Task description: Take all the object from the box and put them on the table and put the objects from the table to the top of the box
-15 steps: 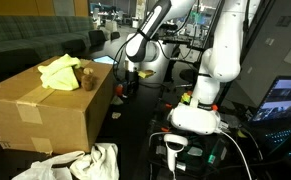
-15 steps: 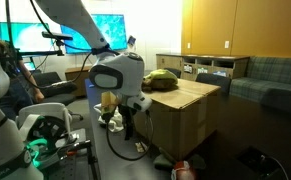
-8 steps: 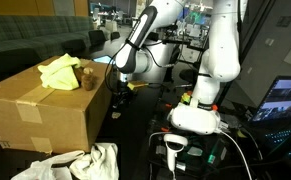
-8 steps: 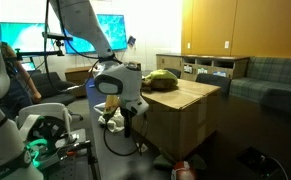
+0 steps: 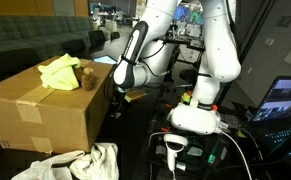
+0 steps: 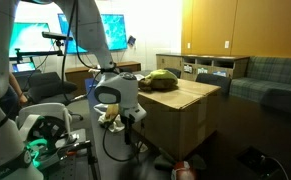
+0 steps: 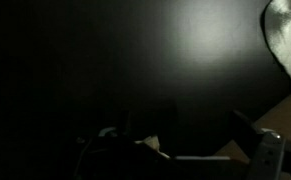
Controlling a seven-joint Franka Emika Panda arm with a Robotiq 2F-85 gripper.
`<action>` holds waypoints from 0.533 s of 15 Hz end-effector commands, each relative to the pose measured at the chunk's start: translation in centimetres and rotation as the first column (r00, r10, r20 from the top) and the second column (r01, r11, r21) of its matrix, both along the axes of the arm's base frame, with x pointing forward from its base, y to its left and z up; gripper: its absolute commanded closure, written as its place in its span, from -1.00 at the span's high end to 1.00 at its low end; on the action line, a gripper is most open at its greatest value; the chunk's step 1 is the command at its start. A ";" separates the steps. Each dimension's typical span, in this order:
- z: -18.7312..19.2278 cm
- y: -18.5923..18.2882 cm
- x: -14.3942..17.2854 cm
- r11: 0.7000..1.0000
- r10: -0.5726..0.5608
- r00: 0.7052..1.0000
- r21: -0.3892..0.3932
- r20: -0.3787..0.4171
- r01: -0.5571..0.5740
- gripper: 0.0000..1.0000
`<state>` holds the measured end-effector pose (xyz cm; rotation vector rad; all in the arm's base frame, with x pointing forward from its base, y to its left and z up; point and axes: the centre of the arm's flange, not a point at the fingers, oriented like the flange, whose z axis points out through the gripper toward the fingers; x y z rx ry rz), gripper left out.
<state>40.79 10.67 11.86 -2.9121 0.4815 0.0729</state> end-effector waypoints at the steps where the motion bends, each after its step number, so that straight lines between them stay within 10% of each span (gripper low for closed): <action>1: -2.4 0.0 -0.1 0.997 -0.013 0.999 -0.079 0.029 0.015 1.00; 8: -4.9 0.1 -0.5 0.973 0.064 0.993 -0.227 0.102 -0.040 1.00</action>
